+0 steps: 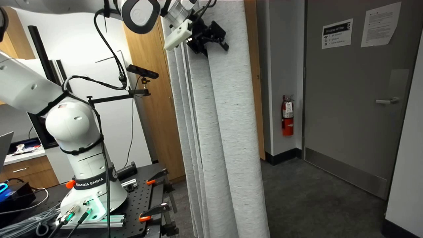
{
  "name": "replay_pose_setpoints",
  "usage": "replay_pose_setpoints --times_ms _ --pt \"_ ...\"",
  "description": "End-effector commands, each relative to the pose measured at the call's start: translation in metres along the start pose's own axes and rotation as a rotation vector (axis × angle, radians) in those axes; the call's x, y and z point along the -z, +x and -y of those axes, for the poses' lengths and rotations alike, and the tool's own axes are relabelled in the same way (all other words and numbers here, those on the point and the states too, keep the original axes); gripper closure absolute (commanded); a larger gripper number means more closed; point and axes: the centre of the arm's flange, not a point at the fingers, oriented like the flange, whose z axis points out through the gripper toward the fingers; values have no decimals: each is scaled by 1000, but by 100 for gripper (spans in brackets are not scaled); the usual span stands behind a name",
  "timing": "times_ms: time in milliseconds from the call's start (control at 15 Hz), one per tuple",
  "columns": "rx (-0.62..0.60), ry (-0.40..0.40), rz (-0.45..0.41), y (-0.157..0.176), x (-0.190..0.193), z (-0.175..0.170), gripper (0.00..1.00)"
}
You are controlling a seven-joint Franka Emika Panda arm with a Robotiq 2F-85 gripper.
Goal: Push the curtain to the left
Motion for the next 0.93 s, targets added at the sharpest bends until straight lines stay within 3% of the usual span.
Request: replay_pose_setpoints --times_ms 0,867 --pt "65 -51 -96 20 3 -8 0" --pt "196 -236 -322 82 42 -7 0"
